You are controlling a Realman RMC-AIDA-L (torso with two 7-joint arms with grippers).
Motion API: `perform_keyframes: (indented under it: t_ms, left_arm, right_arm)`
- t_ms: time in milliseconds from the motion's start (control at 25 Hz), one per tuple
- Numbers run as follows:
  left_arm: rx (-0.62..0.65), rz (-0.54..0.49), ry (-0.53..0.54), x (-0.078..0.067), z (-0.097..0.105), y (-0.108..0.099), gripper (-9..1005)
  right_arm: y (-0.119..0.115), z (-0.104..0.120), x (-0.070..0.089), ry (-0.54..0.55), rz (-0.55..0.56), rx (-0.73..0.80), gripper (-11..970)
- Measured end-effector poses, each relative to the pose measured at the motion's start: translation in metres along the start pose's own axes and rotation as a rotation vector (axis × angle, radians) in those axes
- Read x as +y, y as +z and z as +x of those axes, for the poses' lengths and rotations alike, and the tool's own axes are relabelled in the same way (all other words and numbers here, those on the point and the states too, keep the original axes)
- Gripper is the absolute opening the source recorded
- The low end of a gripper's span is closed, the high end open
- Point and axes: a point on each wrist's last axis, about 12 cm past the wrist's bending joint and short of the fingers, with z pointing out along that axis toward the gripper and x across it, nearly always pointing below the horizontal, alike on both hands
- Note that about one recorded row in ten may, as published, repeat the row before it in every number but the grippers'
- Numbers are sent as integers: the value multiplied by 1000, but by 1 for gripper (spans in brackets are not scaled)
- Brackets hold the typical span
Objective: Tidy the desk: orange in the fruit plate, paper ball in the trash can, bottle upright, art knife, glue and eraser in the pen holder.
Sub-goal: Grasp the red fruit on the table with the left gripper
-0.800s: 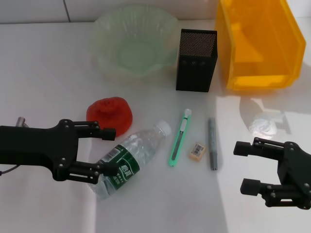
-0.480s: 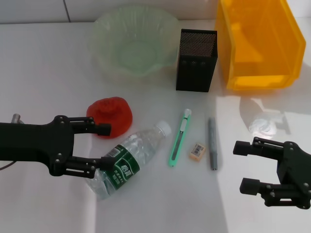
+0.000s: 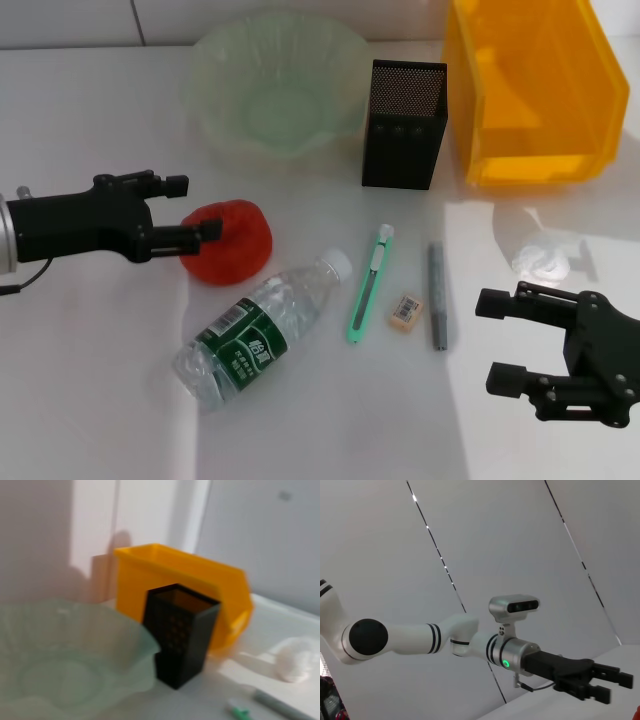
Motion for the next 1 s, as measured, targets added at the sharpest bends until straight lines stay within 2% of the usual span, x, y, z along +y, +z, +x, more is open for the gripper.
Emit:
perform_keyframes:
  t_ms: [40, 160, 200, 360, 480, 800, 840, 1000]
  left_arm:
    - [11, -161, -17, 15, 5, 13, 831]
    - [14, -205, -13, 19, 6, 18, 831]
    - [26, -253, -3, 25, 10, 27, 831]
    - [42, -243, -2, 26, 13, 35, 830]
    - [96, -208, 41, 23, 17, 48, 830]
    - [153, -244, 73, 27, 20, 56, 805]
    - [155, -275, 70, 29, 22, 55, 763]
    - [143, -276, 65, 28, 22, 54, 596]
  right_arm:
    - [0, 0, 0, 1, 1, -1, 804]
    - [0, 1, 1, 4, 2, -2, 804]
    - [0, 1, 1, 4, 2, -2, 804]
    - [1, 3, 2, 8, 2, -5, 804]
    - [1, 3, 1, 9, 6, -5, 804]
    - [6, 4, 0, 9, 4, -9, 804]
    - [6, 4, 0, 9, 3, -9, 804]
    - [6, 4, 1, 10, 4, -9, 804]
